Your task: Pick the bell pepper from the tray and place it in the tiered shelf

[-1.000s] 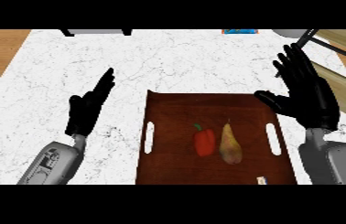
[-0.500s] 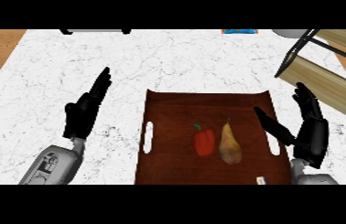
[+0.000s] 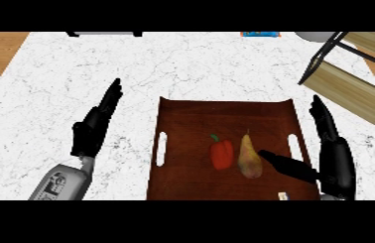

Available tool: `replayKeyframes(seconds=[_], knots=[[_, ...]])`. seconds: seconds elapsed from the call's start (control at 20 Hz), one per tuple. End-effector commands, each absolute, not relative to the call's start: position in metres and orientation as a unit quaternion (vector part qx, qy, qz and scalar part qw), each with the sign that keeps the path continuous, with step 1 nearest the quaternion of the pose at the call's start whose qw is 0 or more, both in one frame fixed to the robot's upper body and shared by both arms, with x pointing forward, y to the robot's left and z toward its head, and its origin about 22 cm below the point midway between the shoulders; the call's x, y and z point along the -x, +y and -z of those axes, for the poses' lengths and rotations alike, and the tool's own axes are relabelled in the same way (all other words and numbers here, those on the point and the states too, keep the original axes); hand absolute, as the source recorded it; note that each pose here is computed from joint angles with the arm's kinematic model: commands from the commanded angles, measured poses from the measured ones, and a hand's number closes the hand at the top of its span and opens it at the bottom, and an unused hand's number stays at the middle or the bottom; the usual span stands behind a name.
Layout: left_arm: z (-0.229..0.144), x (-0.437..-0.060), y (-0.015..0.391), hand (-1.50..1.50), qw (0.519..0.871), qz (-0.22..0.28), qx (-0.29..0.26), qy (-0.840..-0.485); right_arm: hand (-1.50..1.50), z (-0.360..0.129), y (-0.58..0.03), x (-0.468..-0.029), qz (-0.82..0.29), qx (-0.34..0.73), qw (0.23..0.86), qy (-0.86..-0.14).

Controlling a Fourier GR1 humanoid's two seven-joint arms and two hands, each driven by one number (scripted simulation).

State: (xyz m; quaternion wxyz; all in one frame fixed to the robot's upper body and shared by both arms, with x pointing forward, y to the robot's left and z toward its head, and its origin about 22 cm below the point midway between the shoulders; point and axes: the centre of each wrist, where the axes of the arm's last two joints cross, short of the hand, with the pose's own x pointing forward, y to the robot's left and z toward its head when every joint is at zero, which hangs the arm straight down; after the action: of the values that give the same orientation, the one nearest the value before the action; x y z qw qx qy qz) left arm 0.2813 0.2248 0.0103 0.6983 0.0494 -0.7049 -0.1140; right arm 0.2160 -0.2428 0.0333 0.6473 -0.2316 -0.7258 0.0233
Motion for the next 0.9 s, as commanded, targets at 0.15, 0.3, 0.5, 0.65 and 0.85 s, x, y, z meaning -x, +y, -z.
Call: replayKeyframes(seconds=[0.15,0.3,0.5,0.65,0.85], knots=[[-0.014,-0.282,0.225,0.00,0.703,0.112,-0.052,-0.700,-1.50,-0.093,-0.222,-0.198,-0.135,0.246,0.688,-0.669],[-0.025,-0.292,0.215,0.00,0.692,0.122,-0.053,-0.709,-1.50,-0.124,-0.204,-0.213,-0.191,0.272,0.690,-0.643],[-0.015,-0.288,0.220,0.00,0.696,0.128,-0.049,-0.705,-1.50,-0.130,-0.192,-0.205,-0.303,0.280,0.717,-0.562],[-0.032,-0.288,0.228,0.00,0.695,0.127,-0.043,-0.706,-1.50,-0.147,-0.177,-0.211,-0.345,0.319,0.715,-0.518],[-0.015,-0.282,0.211,0.00,0.699,0.125,-0.047,-0.702,-1.50,-0.159,-0.152,-0.217,-0.372,0.333,0.715,-0.490]])
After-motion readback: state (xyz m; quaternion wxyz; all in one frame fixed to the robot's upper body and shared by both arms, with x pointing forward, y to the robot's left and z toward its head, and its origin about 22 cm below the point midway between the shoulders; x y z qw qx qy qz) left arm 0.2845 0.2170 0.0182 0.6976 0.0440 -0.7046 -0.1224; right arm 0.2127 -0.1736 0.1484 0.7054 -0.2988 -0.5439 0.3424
